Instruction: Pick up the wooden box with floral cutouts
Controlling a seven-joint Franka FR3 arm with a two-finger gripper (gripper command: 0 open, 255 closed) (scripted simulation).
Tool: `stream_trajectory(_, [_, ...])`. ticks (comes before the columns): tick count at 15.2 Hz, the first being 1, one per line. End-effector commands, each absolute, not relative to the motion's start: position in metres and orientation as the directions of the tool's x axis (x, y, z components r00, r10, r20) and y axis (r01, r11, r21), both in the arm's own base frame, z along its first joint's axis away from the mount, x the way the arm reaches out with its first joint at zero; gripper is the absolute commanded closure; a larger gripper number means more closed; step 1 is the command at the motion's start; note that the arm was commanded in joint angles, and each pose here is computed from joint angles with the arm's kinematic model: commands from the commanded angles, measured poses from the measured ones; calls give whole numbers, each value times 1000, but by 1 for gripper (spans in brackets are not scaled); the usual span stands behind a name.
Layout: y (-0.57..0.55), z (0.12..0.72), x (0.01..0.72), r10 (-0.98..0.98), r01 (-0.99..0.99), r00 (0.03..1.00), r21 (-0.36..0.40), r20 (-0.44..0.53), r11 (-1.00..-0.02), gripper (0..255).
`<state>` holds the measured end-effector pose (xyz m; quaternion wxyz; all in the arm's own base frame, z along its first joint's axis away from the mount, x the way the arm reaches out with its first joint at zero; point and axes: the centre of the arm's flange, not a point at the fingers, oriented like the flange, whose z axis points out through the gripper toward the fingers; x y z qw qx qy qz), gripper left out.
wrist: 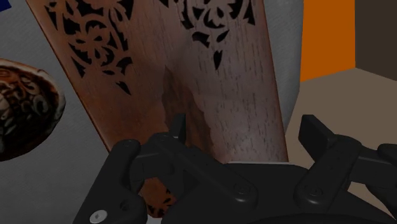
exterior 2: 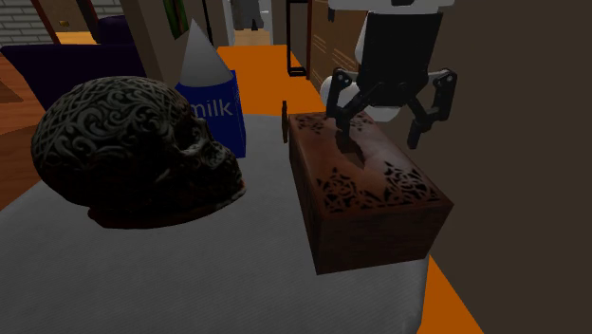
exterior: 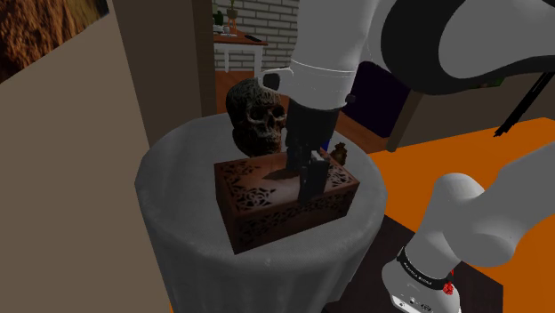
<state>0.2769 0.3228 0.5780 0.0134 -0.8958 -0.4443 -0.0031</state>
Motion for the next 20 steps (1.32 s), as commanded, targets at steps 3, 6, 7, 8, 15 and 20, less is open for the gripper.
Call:
stream_trajectory(3, [323,570,280,796,796,605,-21,18,-605,255])
stream_trajectory(6, [322,569,280,796,796,605,-21,18,-605,255])
stream_trajectory(7, [323,570,279,796,796,605,-21,18,-605,255])
stream_trajectory(8, [323,570,280,796,796,605,-21,18,-605,255])
stream_trajectory(15, [324,586,279,796,796,605,-21,18,-605,255])
stream_trajectory(20, [324,612,279,796,796,605,-21,18,-605,255])
